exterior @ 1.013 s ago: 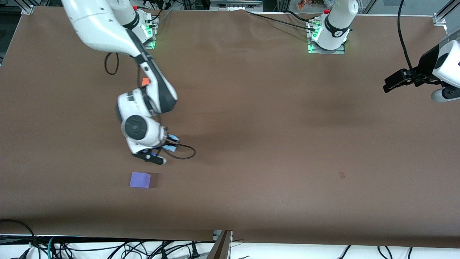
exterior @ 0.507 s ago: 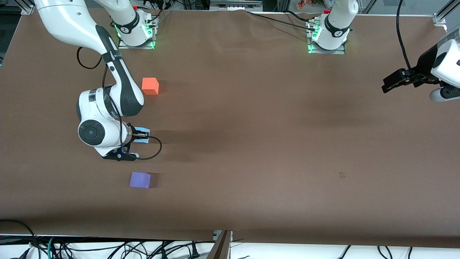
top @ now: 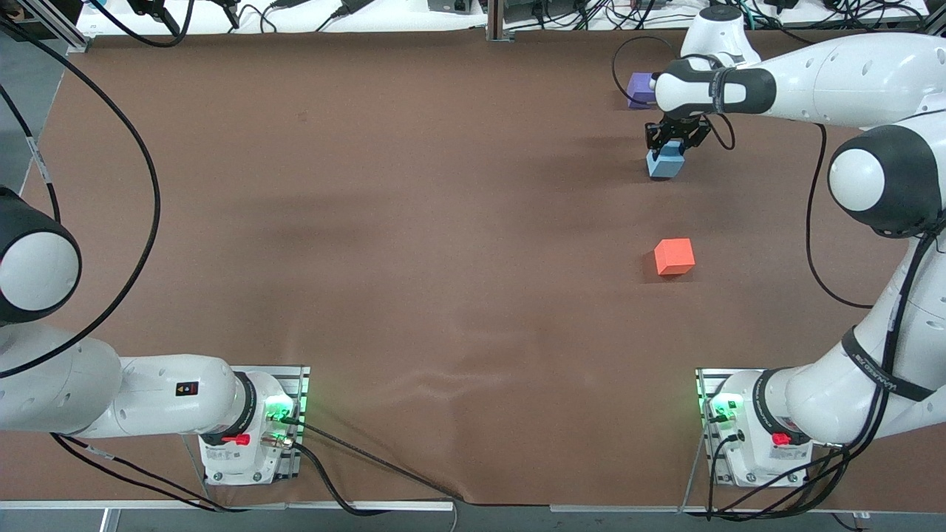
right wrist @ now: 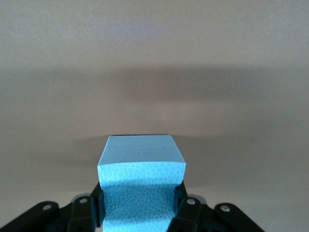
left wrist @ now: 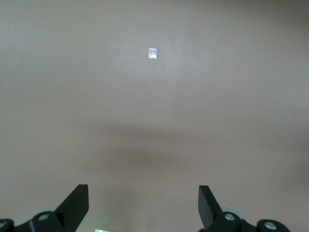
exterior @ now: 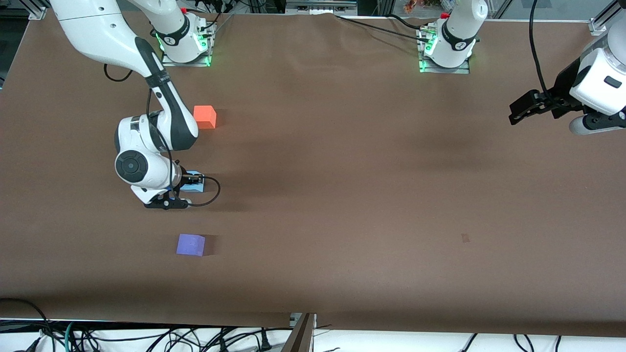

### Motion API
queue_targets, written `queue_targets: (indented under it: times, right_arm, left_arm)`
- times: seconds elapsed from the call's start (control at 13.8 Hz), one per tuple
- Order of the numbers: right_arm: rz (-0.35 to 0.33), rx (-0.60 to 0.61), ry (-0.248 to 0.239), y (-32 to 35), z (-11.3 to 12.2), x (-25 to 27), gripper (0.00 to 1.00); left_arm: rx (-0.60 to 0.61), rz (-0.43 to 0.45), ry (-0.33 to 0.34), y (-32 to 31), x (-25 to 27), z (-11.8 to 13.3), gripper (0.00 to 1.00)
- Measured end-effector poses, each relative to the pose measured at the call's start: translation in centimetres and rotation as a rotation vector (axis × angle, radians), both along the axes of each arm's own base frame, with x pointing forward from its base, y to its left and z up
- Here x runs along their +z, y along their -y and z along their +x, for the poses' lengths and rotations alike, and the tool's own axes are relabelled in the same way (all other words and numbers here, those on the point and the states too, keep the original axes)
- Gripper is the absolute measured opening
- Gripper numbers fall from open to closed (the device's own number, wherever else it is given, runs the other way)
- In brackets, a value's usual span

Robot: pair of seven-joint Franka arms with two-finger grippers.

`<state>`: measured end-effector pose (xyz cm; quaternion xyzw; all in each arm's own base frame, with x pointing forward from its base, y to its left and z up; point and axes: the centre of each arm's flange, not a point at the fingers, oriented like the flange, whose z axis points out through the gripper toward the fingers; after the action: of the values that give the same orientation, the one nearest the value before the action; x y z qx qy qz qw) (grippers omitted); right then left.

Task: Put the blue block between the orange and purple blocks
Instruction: 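Grasp the blue cube with the right gripper and move it toward the purple cube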

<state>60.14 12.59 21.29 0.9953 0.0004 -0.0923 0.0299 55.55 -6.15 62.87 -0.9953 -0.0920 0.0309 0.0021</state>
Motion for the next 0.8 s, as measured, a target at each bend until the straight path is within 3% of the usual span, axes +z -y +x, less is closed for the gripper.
queue_targets:
  times: [0.14,0.29,0.51,0.8]
  right_arm:
    - [0.002,0.000,0.008,0.0,0.0,0.1,0.56]
    - [0.007,-0.003,0.042,0.1,0.6,1.7,0.70]
    - [0.011,-0.001,0.094,1.1,2.7,8.2,1.00]
    - [0.003,0.004,0.052,1.4,3.8,20.4,1.00]
  left_arm:
    - [0.005,0.001,0.000,0.3,0.0,0.0,1.00]
    - [0.012,0.001,0.000,0.2,0.0,0.0,1.00]
    - [0.013,0.001,0.000,0.2,0.0,0.0,1.00]
    - [0.014,0.001,0.000,0.2,0.0,0.0,1.00]
